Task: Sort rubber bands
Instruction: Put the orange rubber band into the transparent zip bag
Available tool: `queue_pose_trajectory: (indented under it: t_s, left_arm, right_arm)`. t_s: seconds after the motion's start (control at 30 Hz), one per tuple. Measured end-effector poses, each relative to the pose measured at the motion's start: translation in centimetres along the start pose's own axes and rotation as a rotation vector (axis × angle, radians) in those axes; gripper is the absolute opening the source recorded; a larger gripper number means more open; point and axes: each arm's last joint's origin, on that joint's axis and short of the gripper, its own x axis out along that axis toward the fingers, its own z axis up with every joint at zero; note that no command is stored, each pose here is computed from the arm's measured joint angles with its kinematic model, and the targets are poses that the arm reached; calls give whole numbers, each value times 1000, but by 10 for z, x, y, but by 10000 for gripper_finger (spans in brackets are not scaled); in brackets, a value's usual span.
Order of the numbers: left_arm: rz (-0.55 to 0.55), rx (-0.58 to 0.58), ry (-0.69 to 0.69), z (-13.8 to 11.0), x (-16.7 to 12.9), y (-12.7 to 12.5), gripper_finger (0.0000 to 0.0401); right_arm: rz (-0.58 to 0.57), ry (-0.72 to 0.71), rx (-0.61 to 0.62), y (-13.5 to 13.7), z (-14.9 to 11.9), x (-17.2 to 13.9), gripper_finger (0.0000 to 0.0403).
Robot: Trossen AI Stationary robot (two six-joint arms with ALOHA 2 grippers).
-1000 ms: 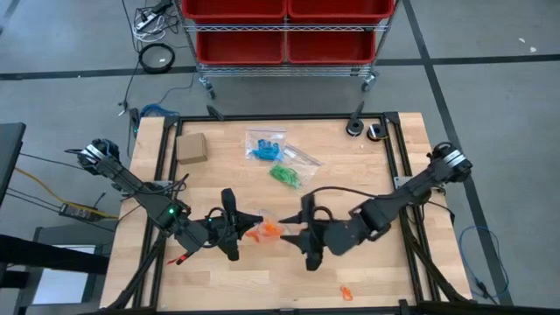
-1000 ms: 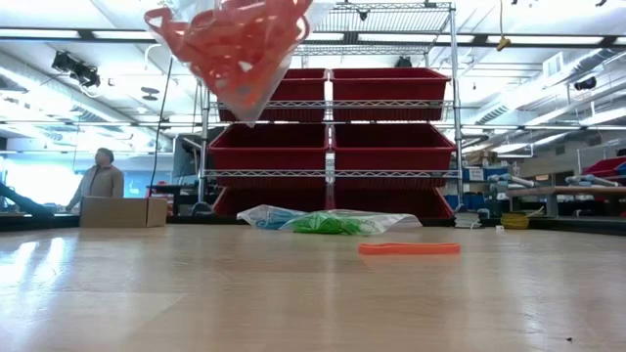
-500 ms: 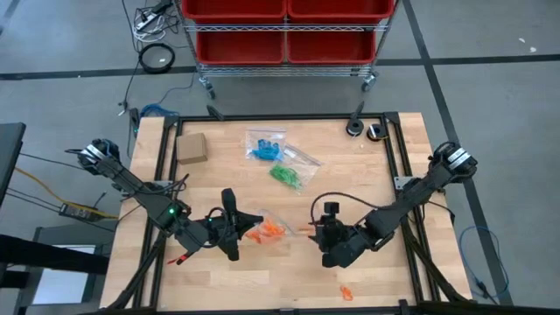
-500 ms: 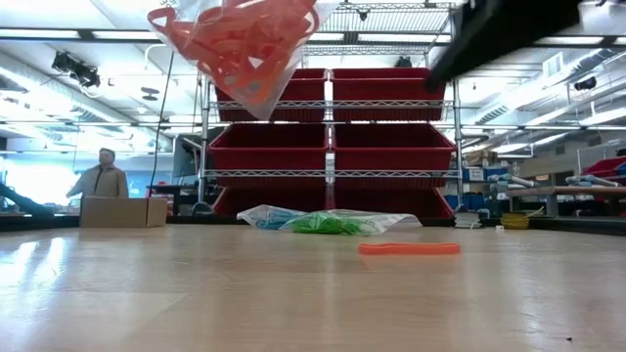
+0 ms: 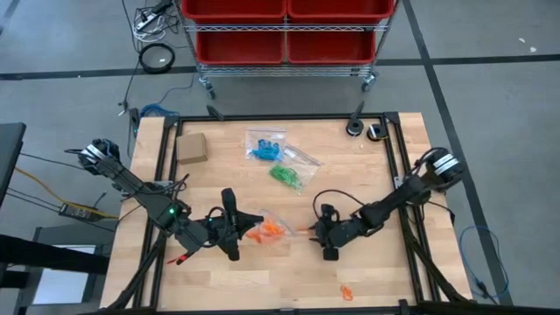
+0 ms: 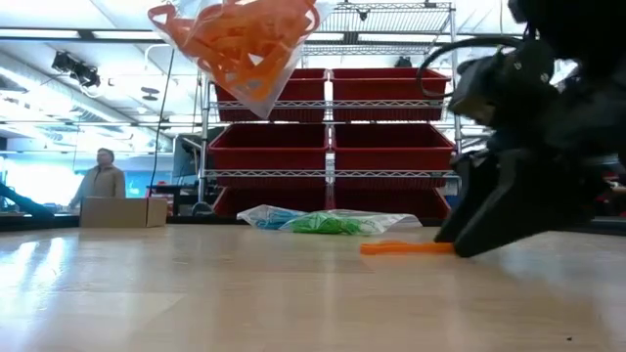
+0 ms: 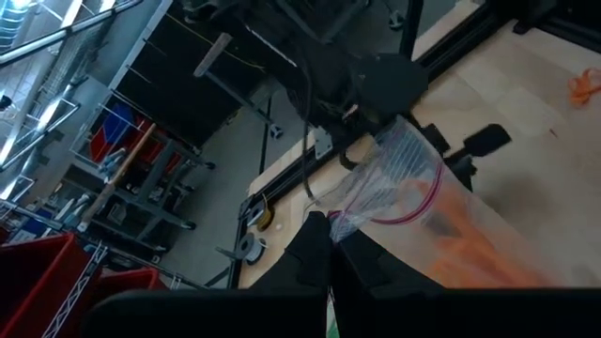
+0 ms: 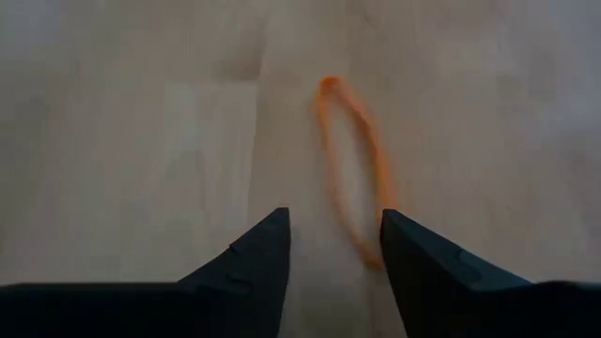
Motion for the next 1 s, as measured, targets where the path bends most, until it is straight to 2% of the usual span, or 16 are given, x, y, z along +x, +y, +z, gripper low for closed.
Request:
queue_pose_trajectory:
  t_s: [0.1, 0.17, 0.3, 0.33, 0.53, 0.83, 1.0]
  left_arm:
    - [0, 0, 0, 0, 0, 0, 6]
    - [0, 0, 0, 0, 0, 0, 6]
    - [-1, 1, 1, 0, 0, 0, 6]
    - [-1, 1, 0, 0, 0, 0, 6]
    - [-2, 1, -1, 0, 0, 0, 6]
    - [-2, 2, 0, 0, 0, -1, 6]
    - [-3, 3, 1, 0, 0, -1, 6]
  right_arm:
    - [-21, 9, -7, 1, -1, 13, 146]
    - [-41, 16, -7, 2, -2, 20, 123]
    - [-70, 9, -14, 3, -2, 25, 26]
    - [-79, 7, -21, 3, -2, 24, 14]
    - [-101, -16, -54, 0, 10, 5, 1]
    - [-138, -289, -23, -2, 65, -64, 0]
    - [-132, -436, -102, 6, 104, -101, 0]
